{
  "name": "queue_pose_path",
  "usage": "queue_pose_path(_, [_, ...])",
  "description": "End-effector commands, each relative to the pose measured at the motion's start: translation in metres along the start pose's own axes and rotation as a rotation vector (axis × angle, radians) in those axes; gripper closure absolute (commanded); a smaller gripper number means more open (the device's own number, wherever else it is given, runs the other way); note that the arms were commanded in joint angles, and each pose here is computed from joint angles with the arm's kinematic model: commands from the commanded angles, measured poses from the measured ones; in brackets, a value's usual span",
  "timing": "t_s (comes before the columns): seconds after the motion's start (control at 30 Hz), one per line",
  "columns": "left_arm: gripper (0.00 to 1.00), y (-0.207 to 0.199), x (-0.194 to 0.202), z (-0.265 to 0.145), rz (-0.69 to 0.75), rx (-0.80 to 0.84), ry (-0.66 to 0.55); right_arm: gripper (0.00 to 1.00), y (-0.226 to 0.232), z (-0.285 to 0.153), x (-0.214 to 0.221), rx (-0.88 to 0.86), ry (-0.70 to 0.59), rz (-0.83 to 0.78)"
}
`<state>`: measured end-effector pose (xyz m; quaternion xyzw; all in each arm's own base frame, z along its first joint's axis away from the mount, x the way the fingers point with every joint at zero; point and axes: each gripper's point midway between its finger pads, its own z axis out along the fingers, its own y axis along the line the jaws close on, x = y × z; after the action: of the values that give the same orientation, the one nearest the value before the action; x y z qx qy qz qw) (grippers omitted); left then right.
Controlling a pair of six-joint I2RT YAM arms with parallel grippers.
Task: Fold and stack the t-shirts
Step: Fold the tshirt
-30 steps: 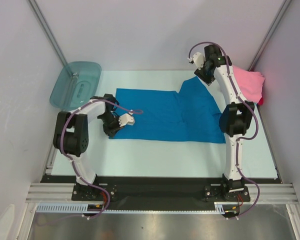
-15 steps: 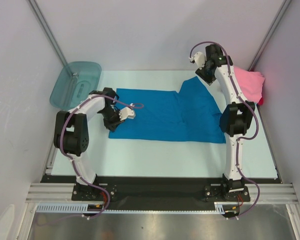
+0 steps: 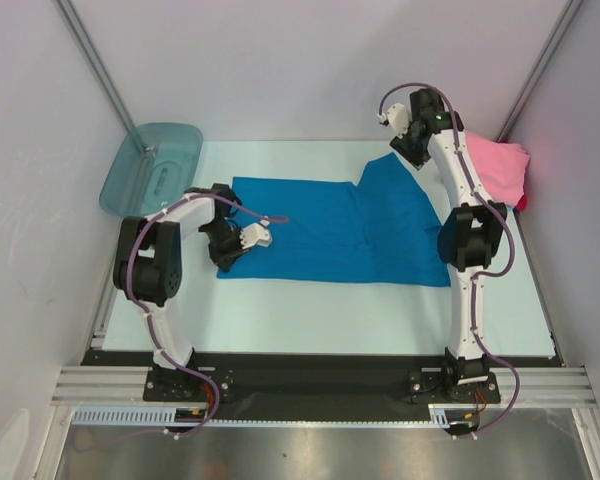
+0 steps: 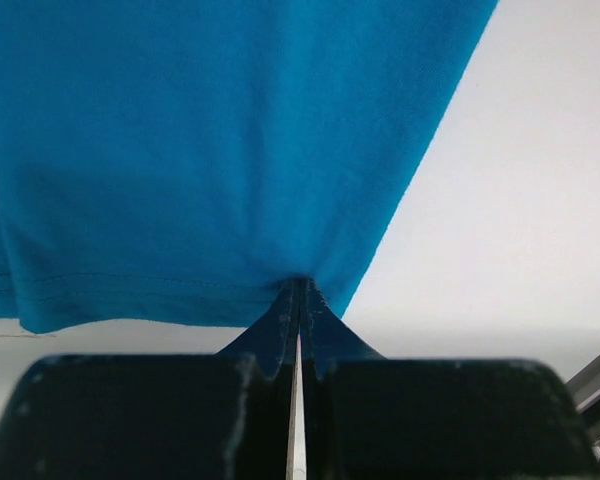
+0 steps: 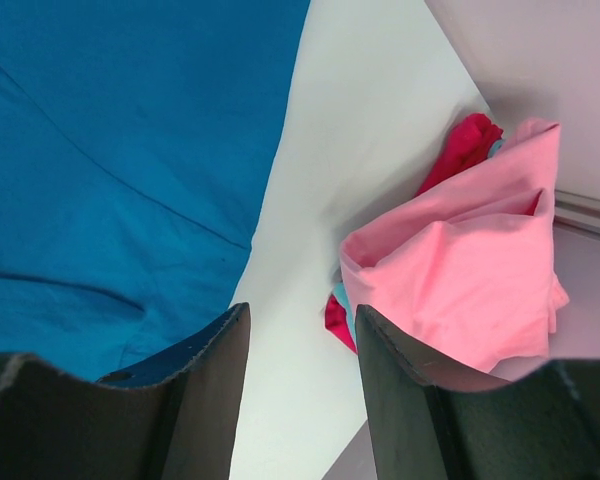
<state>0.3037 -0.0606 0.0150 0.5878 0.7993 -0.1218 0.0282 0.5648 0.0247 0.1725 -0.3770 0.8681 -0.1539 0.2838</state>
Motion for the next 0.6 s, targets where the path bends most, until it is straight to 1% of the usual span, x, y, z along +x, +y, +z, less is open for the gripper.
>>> queue_pose_path(0.0, [1.00,-0.007,0.021,0.017,0.009,0.027,0.082,0.48,-0.015,-0.012,-0.016,0.050,-0.054,0.027])
queue_pose_path(0.13, [1.00,-0.019,0.040,0.017,0.039,0.032,0.148,0.48,-0.016,-0.013,-0.016,0.053,-0.053,0.021])
queue_pose_path(0.2, [1.00,-0.029,0.056,0.019,0.047,0.046,0.202,0.48,-0.017,-0.012,-0.016,0.055,-0.055,0.027])
queue_pose_path(0.27, [1.00,-0.035,0.065,0.018,0.057,0.053,0.223,0.48,-0.017,-0.010,-0.015,0.053,-0.053,0.029])
queue_pose_path(0.4, [1.00,-0.050,0.087,0.022,0.040,0.103,0.288,0.48,-0.014,-0.007,-0.015,0.046,-0.053,0.034])
queue_pose_path(0.57, [1.00,-0.060,0.104,0.025,0.000,0.146,0.314,0.49,-0.016,-0.007,-0.017,0.046,-0.063,0.046])
